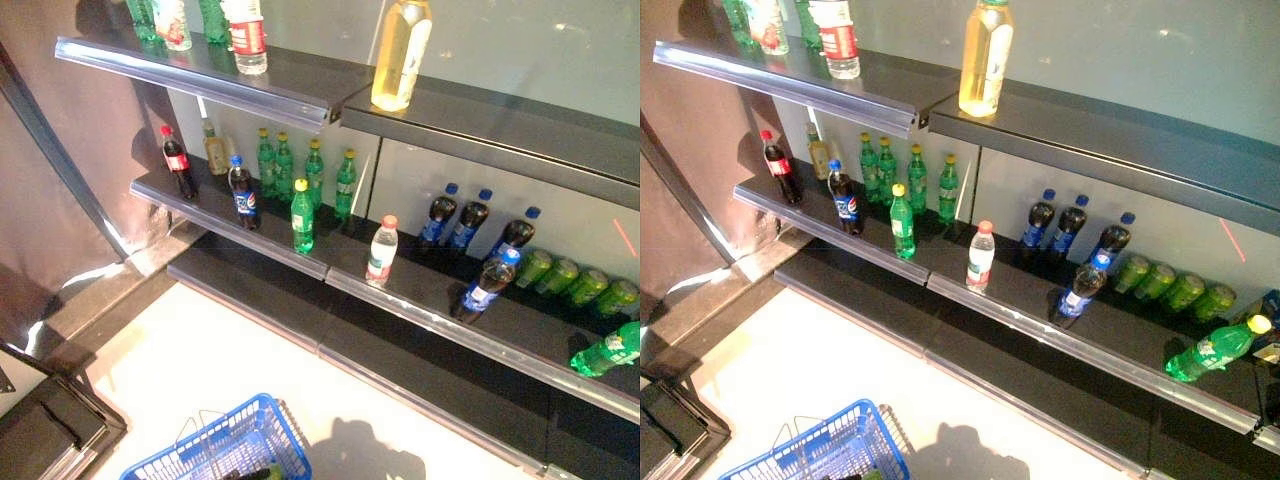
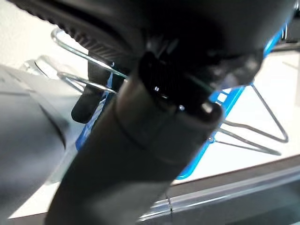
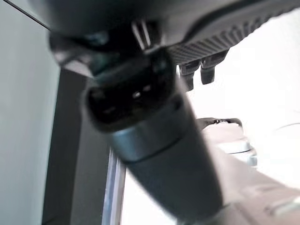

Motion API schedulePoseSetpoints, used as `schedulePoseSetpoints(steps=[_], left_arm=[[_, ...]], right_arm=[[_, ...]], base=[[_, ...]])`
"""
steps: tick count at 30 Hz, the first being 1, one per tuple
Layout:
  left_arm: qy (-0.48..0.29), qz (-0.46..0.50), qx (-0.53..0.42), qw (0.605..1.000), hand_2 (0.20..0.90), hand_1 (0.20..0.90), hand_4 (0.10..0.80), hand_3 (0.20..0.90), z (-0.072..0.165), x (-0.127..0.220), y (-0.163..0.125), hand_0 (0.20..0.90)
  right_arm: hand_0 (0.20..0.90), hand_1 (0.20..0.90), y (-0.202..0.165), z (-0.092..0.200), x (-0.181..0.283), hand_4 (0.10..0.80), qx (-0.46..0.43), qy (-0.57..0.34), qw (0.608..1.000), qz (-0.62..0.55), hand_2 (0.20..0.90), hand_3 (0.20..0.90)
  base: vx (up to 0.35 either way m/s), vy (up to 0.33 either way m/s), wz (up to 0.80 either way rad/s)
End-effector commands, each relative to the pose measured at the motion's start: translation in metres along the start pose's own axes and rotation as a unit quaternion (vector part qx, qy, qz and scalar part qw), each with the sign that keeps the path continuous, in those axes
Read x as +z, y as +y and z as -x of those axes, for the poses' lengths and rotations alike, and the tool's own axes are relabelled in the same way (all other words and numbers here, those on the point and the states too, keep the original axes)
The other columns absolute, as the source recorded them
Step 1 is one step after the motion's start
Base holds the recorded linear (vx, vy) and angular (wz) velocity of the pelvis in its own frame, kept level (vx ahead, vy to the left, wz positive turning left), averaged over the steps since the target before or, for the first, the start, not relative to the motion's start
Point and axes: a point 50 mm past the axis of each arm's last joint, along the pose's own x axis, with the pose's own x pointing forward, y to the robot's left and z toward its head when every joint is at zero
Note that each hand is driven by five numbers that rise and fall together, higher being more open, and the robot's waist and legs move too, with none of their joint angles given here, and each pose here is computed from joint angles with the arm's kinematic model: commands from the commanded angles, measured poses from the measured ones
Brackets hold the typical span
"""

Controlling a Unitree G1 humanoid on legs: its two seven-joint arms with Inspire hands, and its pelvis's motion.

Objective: Pick up the drink and place into the basket.

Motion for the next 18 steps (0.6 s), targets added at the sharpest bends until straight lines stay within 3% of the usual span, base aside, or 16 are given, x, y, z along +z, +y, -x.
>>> schedulePoseSetpoints(steps=[1, 6, 12, 18], left_arm=[[-0.051, -0.010, -0.066, 0.996, 0.300, 0.300, 0.100, 0.200, -0.003, 0.033, -0.025, 0.300], [-0.046, -0.024, -0.064, 0.997, 0.300, 0.300, 0.100, 0.200, -0.003, 0.029, -0.023, 0.300], [-0.037, -0.037, -0.059, 0.997, 0.300, 0.300, 0.100, 0.200, -0.002, 0.022, -0.019, 0.300], [-0.039, -0.043, -0.063, 0.996, 0.300, 0.300, 0.100, 0.200, -0.004, 0.022, -0.026, 0.300]], right_arm=[[0.900, 0.900, 0.005, -0.001, 0.013, 0.800, 0.004, -0.017, 1.000, -0.018, 0.900, 0.900], [0.900, 0.900, 0.002, -0.001, 0.009, 0.800, 0.006, -0.015, 0.999, -0.027, 0.900, 0.900], [0.900, 0.900, 0.001, 0.000, -0.002, 0.800, 0.004, 0.001, 0.999, -0.035, 0.900, 0.900], [0.900, 0.900, -0.002, 0.001, -0.012, 0.800, -0.001, 0.009, 0.999, -0.039, 0.900, 0.900]], base=[[0.157, -0.020, 0.46], [0.194, -0.005, 0.61], [0.300, -0.013, 0.01], [0.279, -0.025, 0.53]])
